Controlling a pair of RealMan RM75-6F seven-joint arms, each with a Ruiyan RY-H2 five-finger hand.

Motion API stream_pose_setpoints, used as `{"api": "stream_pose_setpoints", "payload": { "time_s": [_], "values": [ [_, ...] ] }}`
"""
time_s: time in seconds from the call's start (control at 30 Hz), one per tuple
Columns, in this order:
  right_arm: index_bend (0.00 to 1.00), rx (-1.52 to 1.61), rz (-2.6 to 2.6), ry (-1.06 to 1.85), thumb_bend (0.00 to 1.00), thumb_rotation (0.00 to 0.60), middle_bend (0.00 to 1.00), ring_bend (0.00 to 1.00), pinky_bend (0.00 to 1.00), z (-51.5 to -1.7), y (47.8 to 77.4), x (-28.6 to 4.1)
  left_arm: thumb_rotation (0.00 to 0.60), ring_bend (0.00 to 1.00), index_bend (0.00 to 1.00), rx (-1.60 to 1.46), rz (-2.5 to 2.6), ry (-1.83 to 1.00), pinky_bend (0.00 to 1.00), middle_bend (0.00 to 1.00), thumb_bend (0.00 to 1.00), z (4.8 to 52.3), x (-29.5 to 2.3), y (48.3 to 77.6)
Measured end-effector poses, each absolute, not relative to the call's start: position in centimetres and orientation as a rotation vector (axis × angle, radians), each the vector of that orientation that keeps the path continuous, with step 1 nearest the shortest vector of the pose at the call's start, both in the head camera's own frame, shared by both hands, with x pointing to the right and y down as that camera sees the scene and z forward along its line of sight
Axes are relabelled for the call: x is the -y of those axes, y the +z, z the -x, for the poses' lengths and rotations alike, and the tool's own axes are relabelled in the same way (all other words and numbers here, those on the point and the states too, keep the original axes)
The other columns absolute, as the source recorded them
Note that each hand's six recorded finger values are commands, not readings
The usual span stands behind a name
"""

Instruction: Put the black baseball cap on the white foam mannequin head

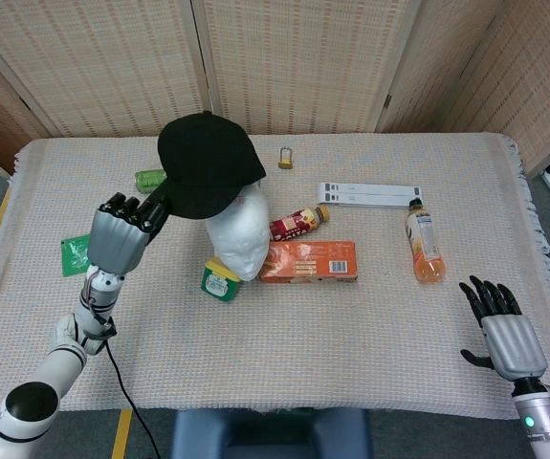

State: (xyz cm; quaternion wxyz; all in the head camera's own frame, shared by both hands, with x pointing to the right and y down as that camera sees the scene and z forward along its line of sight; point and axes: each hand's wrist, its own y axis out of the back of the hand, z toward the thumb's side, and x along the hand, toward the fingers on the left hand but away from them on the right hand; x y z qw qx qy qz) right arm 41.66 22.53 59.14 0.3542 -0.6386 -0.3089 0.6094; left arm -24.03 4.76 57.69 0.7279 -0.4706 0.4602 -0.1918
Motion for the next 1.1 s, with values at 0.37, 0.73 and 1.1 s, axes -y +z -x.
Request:
{"api": "stream_pose_setpoints", "payload": {
  "time_s": [0.37,0.73,1.1],
  "values": [
    [0.00,0.842,1.658,1.547,0.03,0.600,0.00,0.00,0.00,-42.2,57.9,-22.2,0.600,1.00,0.74,-0.903,1.183,-0.312,1.00,1.00,0.51,18.0,-10.8,60.6],
    [0.00,0.812,1.655,1.549,0.03,0.600,0.00,0.00,0.00,-41.9,58.1,-22.5,0.600,1.00,0.74,-0.860,1.239,-0.394,1.00,1.00,0.51,19.8,-13.2,63.0],
    [0.00,0.770,1.653,1.555,0.02,0.600,0.00,0.00,0.00,-41.5,58.7,-23.0,0.600,1.00,0.47,-0.864,1.252,-0.443,1.00,1.00,0.41,22.5,-13.8,63.3]
  ]
}}
